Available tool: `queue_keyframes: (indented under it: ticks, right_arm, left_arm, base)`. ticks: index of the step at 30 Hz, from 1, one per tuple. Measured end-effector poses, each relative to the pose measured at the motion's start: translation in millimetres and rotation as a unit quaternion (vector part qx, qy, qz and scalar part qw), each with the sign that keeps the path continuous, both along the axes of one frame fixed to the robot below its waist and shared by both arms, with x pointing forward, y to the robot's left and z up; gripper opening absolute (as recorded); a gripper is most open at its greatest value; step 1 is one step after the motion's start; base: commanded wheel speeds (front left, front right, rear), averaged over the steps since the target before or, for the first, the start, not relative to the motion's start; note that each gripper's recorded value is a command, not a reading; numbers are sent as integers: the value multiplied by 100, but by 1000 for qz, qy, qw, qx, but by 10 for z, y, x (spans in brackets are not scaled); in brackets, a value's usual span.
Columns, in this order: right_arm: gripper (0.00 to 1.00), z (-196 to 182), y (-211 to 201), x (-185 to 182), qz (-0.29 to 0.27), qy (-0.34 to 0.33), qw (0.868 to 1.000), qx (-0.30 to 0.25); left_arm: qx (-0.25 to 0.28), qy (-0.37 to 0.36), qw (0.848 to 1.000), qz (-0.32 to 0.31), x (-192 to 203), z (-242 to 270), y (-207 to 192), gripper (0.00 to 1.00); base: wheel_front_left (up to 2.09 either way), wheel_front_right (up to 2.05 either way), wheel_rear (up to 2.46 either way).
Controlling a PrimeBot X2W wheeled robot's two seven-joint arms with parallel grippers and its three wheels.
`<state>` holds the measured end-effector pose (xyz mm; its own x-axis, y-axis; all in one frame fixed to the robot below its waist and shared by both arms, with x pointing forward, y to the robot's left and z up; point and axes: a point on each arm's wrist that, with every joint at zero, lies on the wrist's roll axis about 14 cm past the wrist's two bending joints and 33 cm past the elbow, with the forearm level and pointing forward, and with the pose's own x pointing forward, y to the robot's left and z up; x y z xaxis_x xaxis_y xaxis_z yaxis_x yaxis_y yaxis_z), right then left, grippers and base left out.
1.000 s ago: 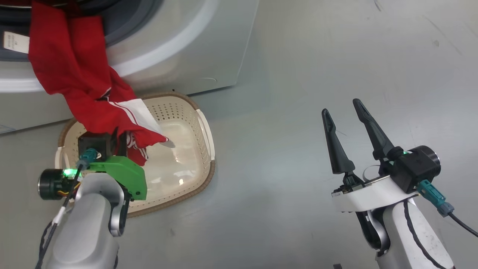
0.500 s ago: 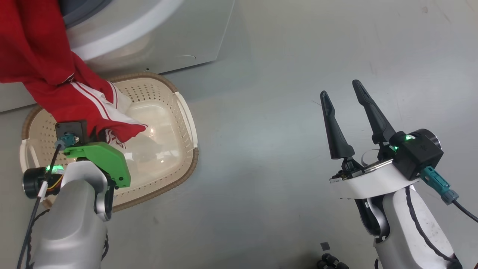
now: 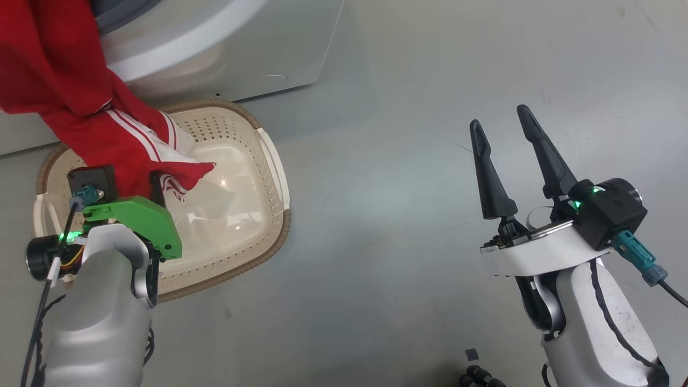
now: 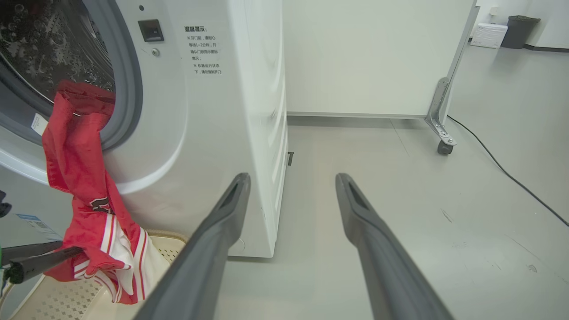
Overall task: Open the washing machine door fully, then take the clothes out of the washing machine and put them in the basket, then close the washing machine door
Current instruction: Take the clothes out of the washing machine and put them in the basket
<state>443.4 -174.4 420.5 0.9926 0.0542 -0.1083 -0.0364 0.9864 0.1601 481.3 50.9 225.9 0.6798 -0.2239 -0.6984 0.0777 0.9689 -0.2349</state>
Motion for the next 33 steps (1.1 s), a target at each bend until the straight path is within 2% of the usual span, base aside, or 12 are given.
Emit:
queue_keyframes:
  ticks: [10, 22, 28, 33]
  right_arm:
    - [100, 31, 87, 33, 10, -6, 1000, 9]
    - [100, 172, 168, 50, 20, -24, 999, 14]
    - [100, 278, 160, 30, 18, -36, 999, 13]
    - [100, 290, 194, -50, 21, -34, 999, 13]
  left_arm:
    - [6, -49, 999, 14, 39, 185, 142, 100]
    - [0, -146, 989, 25, 234, 741, 232, 100]
    - [-11, -200, 979, 41, 320, 1137, 291, 100]
    - [-22, -271, 961, 54, 426, 1635, 363, 100]
  base:
    - [0, 0, 0]
    - [0, 0, 0]
    - [0, 0, 0]
    - [0, 0, 0]
